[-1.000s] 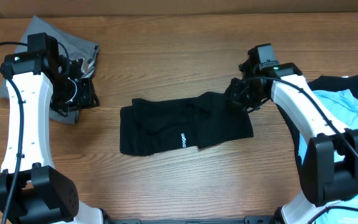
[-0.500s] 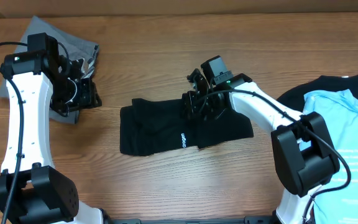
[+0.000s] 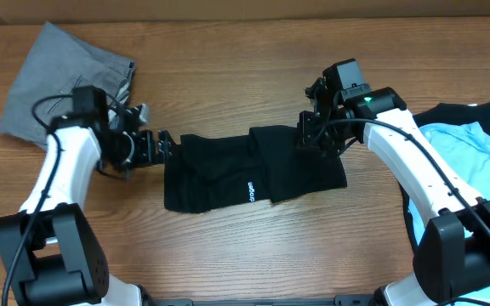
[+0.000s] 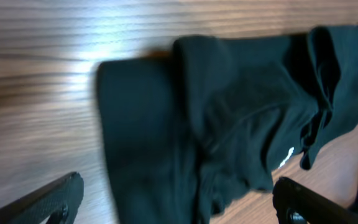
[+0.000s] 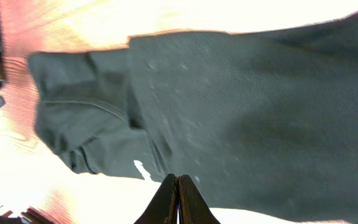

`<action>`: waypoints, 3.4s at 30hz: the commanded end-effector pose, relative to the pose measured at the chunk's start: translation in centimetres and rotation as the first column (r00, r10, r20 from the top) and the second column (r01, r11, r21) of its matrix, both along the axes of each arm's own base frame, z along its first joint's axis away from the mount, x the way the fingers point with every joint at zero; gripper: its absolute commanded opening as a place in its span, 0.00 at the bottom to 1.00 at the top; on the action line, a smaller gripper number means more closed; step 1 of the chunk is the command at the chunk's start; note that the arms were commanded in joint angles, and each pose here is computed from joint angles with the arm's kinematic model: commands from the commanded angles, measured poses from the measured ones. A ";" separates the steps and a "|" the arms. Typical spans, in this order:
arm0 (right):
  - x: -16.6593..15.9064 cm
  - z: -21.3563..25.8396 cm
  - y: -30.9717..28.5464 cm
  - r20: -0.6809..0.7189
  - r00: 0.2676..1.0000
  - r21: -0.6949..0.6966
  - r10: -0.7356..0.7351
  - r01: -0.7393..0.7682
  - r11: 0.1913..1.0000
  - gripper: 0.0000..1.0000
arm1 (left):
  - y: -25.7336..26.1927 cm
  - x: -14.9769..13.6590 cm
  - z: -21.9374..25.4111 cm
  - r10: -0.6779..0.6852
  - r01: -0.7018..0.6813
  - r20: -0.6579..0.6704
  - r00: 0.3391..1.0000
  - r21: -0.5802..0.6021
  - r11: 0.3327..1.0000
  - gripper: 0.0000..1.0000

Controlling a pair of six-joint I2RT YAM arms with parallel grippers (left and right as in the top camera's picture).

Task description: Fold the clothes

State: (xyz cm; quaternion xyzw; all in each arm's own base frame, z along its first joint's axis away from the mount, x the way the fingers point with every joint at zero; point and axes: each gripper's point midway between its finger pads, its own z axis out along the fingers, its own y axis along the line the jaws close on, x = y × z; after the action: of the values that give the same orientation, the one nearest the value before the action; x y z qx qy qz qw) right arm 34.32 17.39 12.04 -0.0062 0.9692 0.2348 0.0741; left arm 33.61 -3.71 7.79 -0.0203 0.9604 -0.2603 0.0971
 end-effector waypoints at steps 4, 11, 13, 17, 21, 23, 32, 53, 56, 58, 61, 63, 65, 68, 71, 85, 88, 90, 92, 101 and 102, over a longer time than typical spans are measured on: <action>0.3 0.8 -0.5 0.024 1.000 -0.017 -0.001 0.001 1.000 0.04 | -4.7 -1.3 -2.3 -0.118 0.122 0.057 0.991 -0.070 0.990 1.00; 0.2 0.8 -0.5 0.019 1.000 -0.019 -0.001 0.001 1.000 0.04 | -5.9 -2.5 -7.0 -0.163 0.164 -0.039 0.986 0.046 0.985 1.00; 0.1 0.7 -0.6 0.016 1.000 -0.021 0.002 -0.002 1.000 0.04 | -6.7 -2.9 -8.3 -0.160 0.162 -0.084 0.983 0.021 0.986 1.00; -0.1 0.7 -0.6 0.008 1.000 -0.023 0.002 -0.002 1.000 0.04 | -7.6 -4.3 -10.0 -0.175 0.171 -0.166 0.971 -0.035 0.985 0.80; -0.1 0.7 -0.6 0.008 1.000 -0.023 0.002 -0.002 1.000 0.04 | -7.3 -4.5 -10.2 -0.172 0.170 -0.180 0.968 -0.029 0.985 0.22; -0.1 0.7 -0.6 0.008 1.000 -0.023 0.002 -0.002 1.000 0.04 | -7.2 -4.3 -10.1 -0.169 0.166 -0.175 0.970 -0.029 0.986 0.05; -0.5 0.3 -1.2 -0.012 1.000 -0.058 -0.006 0.005 0.998 0.04 | 0.0 -2.5 -3.3 -0.058 0.101 -0.277 0.959 0.145 0.984 0.04; -0.4 0.2 -2.8 -0.032 0.998 -0.069 -0.047 0.045 0.997 0.04 | -2.2 3.5 5.8 -0.094 0.152 -0.148 0.985 0.458 0.876 0.07; -0.4 0.2 -2.8 -0.033 0.998 -0.069 -0.047 0.044 0.997 0.04 | -2.8 2.8 3.6 -0.108 0.201 -0.206 0.973 0.509 0.837 0.12; -0.4 0.2 -2.8 -0.033 0.998 -0.068 -0.047 0.045 0.997 0.04 | -3.6 2.5 2.2 -0.125 0.238 -0.246 0.961 0.510 0.827 0.15; -0.4 0.2 -2.8 -0.033 0.998 -0.068 -0.047 0.045 0.997 0.04 | -4.5 2.3 0.5 -0.126 0.264 -0.290 0.949 0.507 0.820 0.21; -0.5 0.2 -2.8 -0.036 0.998 -0.069 -0.047 0.044 0.997 0.04 | -5.1 2.1 -0.9 -0.130 0.284 -0.318 0.939 0.506 0.814 0.33; -0.5 0.1 -2.8 -0.036 0.998 -0.070 -0.047 0.044 0.997 0.04 | -6.0 1.9 -2.0 -0.144 0.308 -0.343 0.928 0.492 0.814 0.45; -0.5 0.1 -2.8 -0.036 0.998 -0.070 -0.047 0.044 0.997 0.04 | -7.2 1.4 -2.6 -0.167 0.335 -0.365 0.916 0.466 0.819 0.66; -0.5 0.1 -2.8 -0.036 0.998 -0.069 -0.047 0.044 0.997 0.04 | -7.2 1.4 -1.5 -0.166 0.335 -0.368 0.915 0.465 0.819 0.77; -1.1 2.0 1.1 0.014 0.992 0.127 0.125 -0.125 0.984 0.07 | -0.9 5.9 7.2 -0.048 0.154 -0.229 0.972 0.469 0.870 0.96; -1.1 3.5 3.8 0.074 0.979 0.238 0.190 -0.202 0.950 0.08 | -0.6 6.0 6.8 -0.062 0.141 -0.237 0.970 0.334 0.932 0.56; -0.9 4.5 5.7 0.137 0.964 0.287 0.227 -0.258 0.923 0.08 | -1.0 5.8 6.4 -0.105 0.160 -0.239 0.965 0.226 0.961 0.29; -0.5 5.2 7.3 0.186 0.953 0.305 0.238 -0.286 0.908 0.08 | -1.5 5.5 5.6 -0.136 0.173 -0.243 0.960 0.136 0.976 0.09; 0.1 6.9 13.9 0.376 0.885 0.281 0.275 -0.392 0.876 0.08 | -4.5 1.8 -1.0 -0.279 0.270 -0.289 0.916 -0.071 0.960 0.04; 0.0 6.6 14.2 0.380 0.882 0.258 0.278 -0.390 0.884 0.07 | -4.6 1.4 -2.0 -0.270 0.260 -0.303 0.914 -0.075 0.963 0.04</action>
State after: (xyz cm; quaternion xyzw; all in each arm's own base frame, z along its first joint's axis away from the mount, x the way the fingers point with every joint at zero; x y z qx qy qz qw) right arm 34.23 30.47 18.33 -0.2043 0.8696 0.4116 0.1810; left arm 36.61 -6.89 7.58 0.0545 0.9659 -0.2425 -0.0721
